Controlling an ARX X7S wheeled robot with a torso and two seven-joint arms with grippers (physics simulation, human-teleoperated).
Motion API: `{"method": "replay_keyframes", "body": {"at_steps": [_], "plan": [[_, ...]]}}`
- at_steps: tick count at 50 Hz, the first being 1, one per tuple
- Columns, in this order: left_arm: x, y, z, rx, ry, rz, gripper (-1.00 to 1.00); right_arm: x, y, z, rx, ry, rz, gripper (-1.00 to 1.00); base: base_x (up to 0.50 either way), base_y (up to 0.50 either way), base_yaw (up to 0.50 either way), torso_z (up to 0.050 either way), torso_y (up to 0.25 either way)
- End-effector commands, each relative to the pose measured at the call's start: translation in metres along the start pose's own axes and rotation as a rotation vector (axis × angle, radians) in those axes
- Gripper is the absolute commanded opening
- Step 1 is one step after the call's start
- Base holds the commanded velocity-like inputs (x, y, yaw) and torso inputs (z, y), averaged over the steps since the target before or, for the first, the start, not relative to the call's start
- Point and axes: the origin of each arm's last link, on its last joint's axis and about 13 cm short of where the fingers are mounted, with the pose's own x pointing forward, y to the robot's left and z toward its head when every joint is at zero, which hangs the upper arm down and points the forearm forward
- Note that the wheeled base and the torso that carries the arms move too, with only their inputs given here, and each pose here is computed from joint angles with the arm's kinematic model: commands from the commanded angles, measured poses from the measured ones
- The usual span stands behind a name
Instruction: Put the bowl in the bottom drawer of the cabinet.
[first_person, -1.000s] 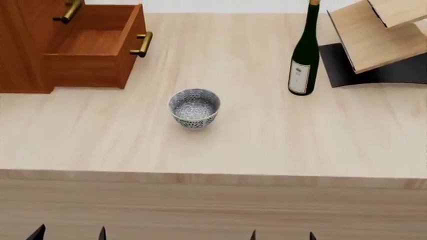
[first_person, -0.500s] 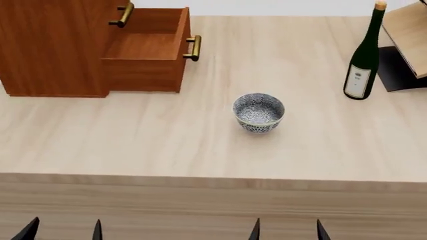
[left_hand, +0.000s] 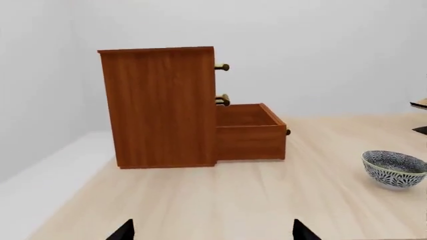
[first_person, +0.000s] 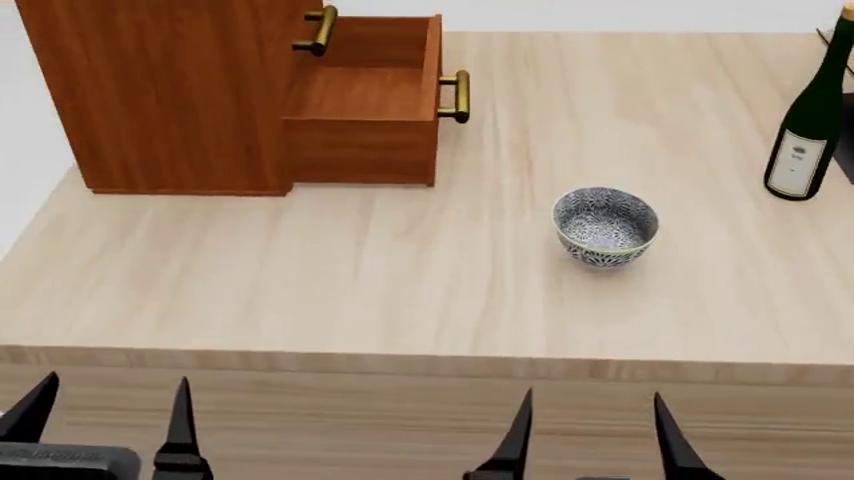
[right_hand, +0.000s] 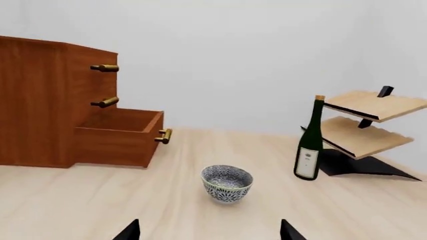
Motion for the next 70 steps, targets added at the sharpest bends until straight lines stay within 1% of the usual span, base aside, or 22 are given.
{"method": "replay_keyframes", "body": {"at_steps": [1, 12, 20, 33, 37, 40, 41, 43, 47, 50, 57, 70], "plan": [[0.007, -0.003, 0.018, 0.0, -0.042, -0.004, 1.0, 0.003, -0.002, 0.01, -0.002, -0.02, -0.015, 1.0, 0.0, 0.0, 0.0, 0.05, 0.021], [0.009, -0.002, 0.026, 0.001, -0.058, 0.002, 1.0, 0.009, -0.004, 0.024, 0.0, -0.044, -0.013, 1.0, 0.02, 0.0, 0.0, 0.05, 0.022], [0.008, -0.001, 0.029, -0.001, -0.068, 0.004, 1.0, 0.012, -0.003, 0.028, -0.012, -0.044, 0.0, 1.0, 0.49, 0.03, 0.0, 0.05, 0.022], [-0.002, -0.001, 0.018, 0.005, -0.044, -0.008, 1.0, 0.011, -0.001, 0.025, -0.016, -0.036, 0.009, 1.0, 0.5, 0.04, 0.0, 0.05, 0.021], [-0.008, 0.0, 0.021, 0.013, -0.049, -0.006, 1.0, 0.01, -0.001, 0.024, -0.018, -0.035, 0.013, 1.0, 0.5, 0.04, 0.0, 0.05, 0.022], [-0.018, 0.0, 0.02, 0.024, -0.055, -0.015, 1.0, 0.011, 0.0, 0.024, -0.018, -0.034, 0.013, 1.0, 0.5, 0.04, 0.0, 0.05, 0.022], [-0.023, 0.0, 0.02, 0.031, -0.055, 0.002, 1.0, 0.011, -0.001, 0.024, -0.017, -0.034, 0.012, 1.0, 0.5, 0.04, 0.0, 0.043, 0.014], [-0.035, 0.001, 0.021, 0.026, -0.057, -0.019, 1.0, 0.011, -0.001, 0.024, -0.018, -0.034, 0.01, 1.0, 0.5, 0.04, 0.0, 0.005, 0.0], [-0.057, 0.002, 0.028, 0.044, -0.069, -0.022, 1.0, 0.012, -0.001, 0.025, -0.019, -0.034, 0.009, 1.0, 0.5, 0.04, 0.0, 0.0, 0.0], [-0.068, 0.005, 0.031, 0.043, -0.074, -0.02, 1.0, 0.012, 0.0, 0.025, -0.016, -0.036, 0.011, 1.0, 0.5, 0.04, 0.0, 0.0, 0.0], [-0.074, 0.004, 0.027, 0.049, -0.054, -0.026, 1.0, 0.013, 0.003, 0.027, -0.02, -0.039, 0.02, 1.0, 0.5, 0.04, 0.0, 0.0, 0.0], [-0.075, 0.006, 0.026, 0.045, -0.053, -0.014, 1.0, 0.015, 0.007, 0.028, -0.035, -0.045, 0.032, 1.0, 0.5, 0.08, 0.0, 0.0, 0.0]]}}
